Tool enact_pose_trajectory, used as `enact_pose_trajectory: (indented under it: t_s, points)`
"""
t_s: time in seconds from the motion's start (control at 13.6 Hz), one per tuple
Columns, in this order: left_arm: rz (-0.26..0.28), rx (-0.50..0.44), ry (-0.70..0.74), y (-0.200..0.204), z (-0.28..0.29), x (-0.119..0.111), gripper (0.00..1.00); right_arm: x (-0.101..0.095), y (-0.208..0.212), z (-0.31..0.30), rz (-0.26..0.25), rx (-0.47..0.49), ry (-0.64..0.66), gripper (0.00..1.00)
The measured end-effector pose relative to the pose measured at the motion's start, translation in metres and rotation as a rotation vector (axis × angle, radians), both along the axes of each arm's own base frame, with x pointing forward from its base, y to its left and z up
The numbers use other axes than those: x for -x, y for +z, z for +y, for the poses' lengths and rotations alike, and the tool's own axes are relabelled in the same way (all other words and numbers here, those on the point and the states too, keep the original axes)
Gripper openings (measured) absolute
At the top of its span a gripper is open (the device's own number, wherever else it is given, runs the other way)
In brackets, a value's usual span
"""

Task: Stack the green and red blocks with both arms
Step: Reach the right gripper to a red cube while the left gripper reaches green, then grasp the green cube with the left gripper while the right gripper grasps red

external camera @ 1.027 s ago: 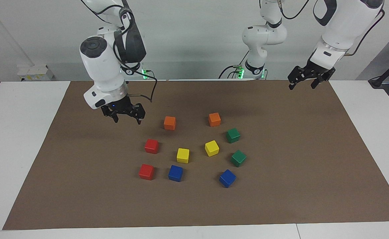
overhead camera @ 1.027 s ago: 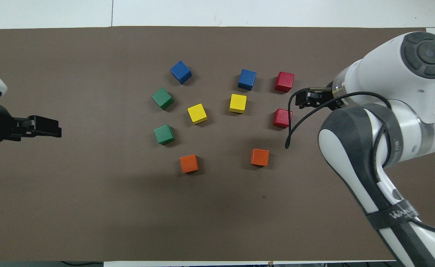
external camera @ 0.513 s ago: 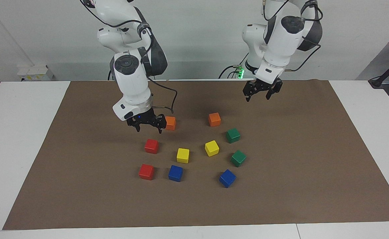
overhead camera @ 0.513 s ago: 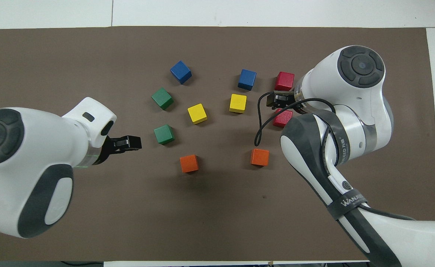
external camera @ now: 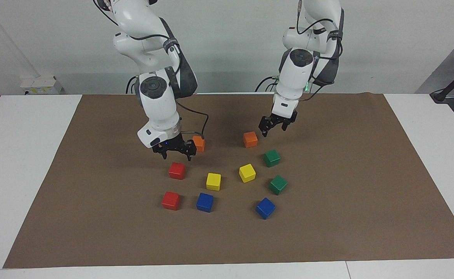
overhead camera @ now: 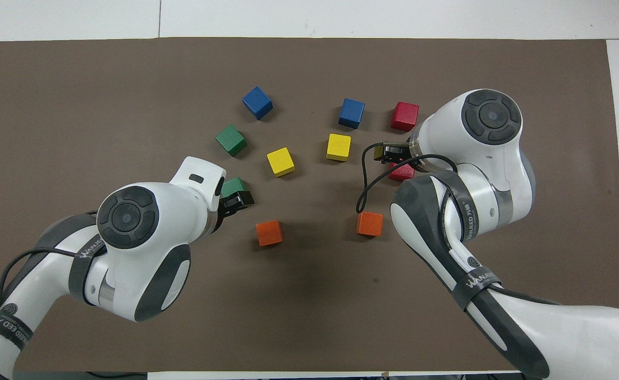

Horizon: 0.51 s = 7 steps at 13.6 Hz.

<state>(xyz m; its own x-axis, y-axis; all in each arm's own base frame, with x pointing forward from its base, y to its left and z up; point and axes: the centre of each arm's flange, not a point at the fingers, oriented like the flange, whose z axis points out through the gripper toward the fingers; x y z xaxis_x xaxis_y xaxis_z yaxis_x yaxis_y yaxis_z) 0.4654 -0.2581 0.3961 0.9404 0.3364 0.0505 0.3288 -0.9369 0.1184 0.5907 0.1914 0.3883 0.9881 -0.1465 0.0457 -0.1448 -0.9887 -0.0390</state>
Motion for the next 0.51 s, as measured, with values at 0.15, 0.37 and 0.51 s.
enact_pose_trajectory:
  t_s: [0.15, 0.37, 0.51]
  points:
    - [0.004, 0.001, 0.018, -0.024, -0.004, -0.007, 1.0, 0.002, -0.009, -0.005, 0.013, 0.003, -0.013, 1.0]
    - [0.004, 0.0, 0.035, -0.041, 0.0, -0.017, 1.0, 0.003, -0.021, -0.009, 0.032, 0.006, -0.085, 1.0]
    - [0.005, 0.0, 0.047, -0.044, 0.002, -0.023, 1.0, 0.003, -0.03, -0.009, 0.038, 0.008, -0.105, 1.0]
